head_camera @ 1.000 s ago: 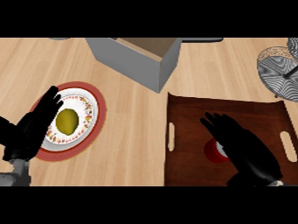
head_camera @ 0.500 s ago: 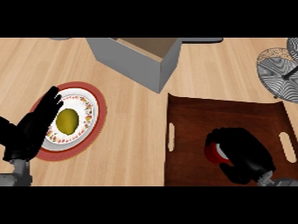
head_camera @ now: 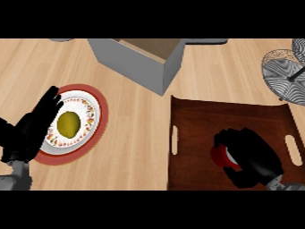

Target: Pick the can from the tray and place it in the tiered basket

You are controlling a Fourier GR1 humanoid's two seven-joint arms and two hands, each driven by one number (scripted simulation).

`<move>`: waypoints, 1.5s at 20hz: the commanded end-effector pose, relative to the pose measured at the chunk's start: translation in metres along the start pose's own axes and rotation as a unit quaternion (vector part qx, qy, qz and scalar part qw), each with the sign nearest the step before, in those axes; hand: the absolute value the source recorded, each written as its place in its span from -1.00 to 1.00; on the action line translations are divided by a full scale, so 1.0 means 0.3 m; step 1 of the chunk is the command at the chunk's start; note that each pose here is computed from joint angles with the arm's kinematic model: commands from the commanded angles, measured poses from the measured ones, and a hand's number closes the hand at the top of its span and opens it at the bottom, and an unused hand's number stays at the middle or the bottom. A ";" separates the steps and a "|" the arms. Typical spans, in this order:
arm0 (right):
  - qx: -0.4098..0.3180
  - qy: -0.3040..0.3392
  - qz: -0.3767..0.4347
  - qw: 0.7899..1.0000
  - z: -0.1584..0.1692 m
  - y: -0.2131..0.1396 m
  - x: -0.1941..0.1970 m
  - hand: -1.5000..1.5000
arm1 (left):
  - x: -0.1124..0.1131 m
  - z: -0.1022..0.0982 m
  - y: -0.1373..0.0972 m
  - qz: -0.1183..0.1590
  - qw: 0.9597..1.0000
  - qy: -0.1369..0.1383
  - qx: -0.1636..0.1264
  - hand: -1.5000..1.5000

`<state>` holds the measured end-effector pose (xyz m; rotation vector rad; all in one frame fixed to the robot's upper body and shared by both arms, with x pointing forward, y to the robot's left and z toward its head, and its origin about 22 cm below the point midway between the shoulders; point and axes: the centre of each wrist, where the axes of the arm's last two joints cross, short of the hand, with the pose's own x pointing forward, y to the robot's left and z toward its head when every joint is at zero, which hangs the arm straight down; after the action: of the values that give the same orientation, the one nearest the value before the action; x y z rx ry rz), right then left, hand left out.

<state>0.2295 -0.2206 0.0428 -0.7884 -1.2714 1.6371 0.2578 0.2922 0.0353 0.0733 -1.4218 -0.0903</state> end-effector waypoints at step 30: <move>-0.364 0.218 -0.253 0.869 0.717 -0.484 -1.086 1.00 | -0.047 0.023 0.005 -0.003 1.000 0.000 -0.005 0.00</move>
<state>0.1933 -0.5992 0.2215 -1.1356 -1.5663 0.4665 0.2535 0.2967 0.0303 0.0761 -1.4239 -0.0962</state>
